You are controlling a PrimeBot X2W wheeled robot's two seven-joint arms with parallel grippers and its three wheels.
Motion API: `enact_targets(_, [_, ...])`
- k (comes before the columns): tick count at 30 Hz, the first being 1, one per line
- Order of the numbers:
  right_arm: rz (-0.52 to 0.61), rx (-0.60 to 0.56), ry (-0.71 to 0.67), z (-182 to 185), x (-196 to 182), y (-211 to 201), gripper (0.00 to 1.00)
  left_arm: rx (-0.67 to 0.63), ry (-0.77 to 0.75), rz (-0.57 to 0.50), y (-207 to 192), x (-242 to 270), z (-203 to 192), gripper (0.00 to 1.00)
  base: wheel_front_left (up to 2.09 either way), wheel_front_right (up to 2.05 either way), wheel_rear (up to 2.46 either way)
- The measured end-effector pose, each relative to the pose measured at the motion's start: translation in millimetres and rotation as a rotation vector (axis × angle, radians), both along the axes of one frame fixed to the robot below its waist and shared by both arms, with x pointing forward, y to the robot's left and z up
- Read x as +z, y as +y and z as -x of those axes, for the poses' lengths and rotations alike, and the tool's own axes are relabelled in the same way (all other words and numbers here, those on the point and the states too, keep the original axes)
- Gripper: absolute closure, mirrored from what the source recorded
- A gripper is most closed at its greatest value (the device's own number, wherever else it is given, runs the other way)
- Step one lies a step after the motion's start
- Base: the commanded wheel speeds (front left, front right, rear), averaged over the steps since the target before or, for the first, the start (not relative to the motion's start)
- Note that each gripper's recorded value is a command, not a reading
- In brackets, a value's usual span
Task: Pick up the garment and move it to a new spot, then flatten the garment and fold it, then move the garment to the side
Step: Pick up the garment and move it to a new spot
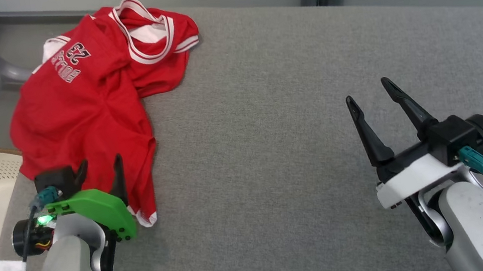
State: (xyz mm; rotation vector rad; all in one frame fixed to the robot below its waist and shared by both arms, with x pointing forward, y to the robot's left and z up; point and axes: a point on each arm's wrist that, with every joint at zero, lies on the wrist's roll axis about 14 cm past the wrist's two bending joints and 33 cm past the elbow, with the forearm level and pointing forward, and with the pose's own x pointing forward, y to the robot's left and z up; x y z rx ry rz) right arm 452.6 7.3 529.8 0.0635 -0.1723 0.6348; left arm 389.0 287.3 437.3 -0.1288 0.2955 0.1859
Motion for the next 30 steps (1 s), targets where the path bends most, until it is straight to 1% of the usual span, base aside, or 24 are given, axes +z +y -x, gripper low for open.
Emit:
enact_targets(2, [-0.005, -0.010, 0.026, -6, -11, -3, 0.00, 0.003, 0.128, 0.016, 2, -30, -2, 0.00, 0.00, 0.00, 0.00])
enact_targets(5, [-0.004, -0.044, 0.073, -8, -28, -16, 0.00, 0.027, 0.299, 0.017, 6, -69, 6, 0.00, 0.00, 0.00, 0.00])
enact_targets(6, [-0.005, -0.054, 0.085, -8, -31, -20, 0.00, 0.032, 0.335, 0.024, 6, -78, 8, 0.14, 0.00, 0.00, 0.00])
enact_targets(7, [-0.006, -0.067, 0.095, -8, -35, -24, 0.00, 0.025, 0.356, 0.024, 4, -83, 7, 0.87, 0.00, 0.00, 0.00])
enact_targets(8, [-0.008, -0.090, 0.110, -8, -39, -32, 0.00, 0.010, 0.370, 0.021, 1, -88, 3, 1.00, 0.00, 0.00, 0.00])
enact_targets(11, [-0.002, -0.163, 0.144, -5, -50, -58, 0.00, -0.047, 0.400, 0.005, -13, -97, -4, 1.00, 0.00, 0.00, 0.00])
enact_targets(14, [0.001, -0.212, 0.165, 3, -55, -76, 0.00, -0.066, 0.387, -0.003, -17, -95, -8, 1.00, 0.00, 0.00, 0.00])
enact_targets(17, [-0.015, -0.235, 0.160, 10, -49, -81, 0.00, -0.110, 0.263, -0.037, -28, -74, -22, 1.00, 0.00, 0.00, 0.00])
enact_targets(18, [-0.022, -0.245, 0.160, 13, -47, -84, 0.00, -0.143, 0.216, -0.056, -37, -64, -29, 1.00, 0.00, 0.00, 0.00])
enact_targets(21, [-0.041, -0.272, 0.159, 23, -41, -91, 0.00, -0.204, 0.061, -0.058, -64, -26, -48, 1.00, 0.00, 0.00, 0.00])
enact_targets(25, [-0.058, -0.253, 0.131, 36, -27, -82, 0.00, -0.329, -0.119, -0.066, -113, 34, -65, 1.00, 0.00, 0.00, 0.00])
enact_targets(28, [-0.071, -0.260, 0.099, 41, -14, -85, 0.00, -0.457, -0.219, -0.034, -166, 74, -70, 1.00, 0.00, 0.00, 0.00])
enact_targets(30, [-0.076, -0.269, 0.078, 43, -6, -88, 0.00, -0.541, -0.255, -0.011, -199, 95, -67, 1.00, 0.00, 0.00, 0.00])
